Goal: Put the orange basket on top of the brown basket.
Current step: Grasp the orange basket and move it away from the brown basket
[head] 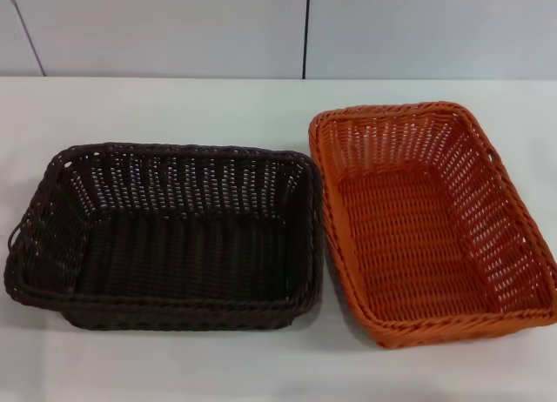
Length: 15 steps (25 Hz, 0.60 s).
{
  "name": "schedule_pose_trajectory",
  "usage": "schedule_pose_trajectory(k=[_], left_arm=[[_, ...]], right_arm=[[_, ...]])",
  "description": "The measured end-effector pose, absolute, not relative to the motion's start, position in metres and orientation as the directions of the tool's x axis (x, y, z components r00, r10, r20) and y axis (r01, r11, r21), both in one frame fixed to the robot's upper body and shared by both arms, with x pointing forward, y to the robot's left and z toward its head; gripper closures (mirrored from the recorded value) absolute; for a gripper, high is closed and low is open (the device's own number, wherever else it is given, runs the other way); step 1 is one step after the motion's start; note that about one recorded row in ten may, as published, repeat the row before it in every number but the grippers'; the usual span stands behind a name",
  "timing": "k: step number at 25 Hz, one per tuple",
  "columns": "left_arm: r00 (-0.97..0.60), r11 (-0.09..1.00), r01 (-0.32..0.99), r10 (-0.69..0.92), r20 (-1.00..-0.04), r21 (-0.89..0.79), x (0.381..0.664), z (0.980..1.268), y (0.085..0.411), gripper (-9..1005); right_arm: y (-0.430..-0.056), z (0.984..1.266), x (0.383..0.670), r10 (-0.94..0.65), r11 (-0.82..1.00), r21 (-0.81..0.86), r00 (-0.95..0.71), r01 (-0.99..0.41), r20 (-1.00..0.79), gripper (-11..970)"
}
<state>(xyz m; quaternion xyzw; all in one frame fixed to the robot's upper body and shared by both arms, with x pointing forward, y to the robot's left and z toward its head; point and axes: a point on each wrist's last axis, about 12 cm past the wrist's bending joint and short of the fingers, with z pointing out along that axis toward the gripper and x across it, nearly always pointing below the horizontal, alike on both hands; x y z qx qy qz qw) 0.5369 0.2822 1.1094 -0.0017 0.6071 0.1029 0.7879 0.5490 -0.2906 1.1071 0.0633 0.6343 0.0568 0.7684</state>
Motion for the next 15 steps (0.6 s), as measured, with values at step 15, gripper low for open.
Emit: schedule_pose_trajectory(k=[15], left_arm=[[0.125, 0.920, -0.391, 0.063, -0.990, 0.009, 0.461, 1.024, 0.364, 183]], right_arm=[[-0.203, 1.243, 0.553, -0.513, 0.684, -0.082, -0.398, -0.725, -0.760, 189]])
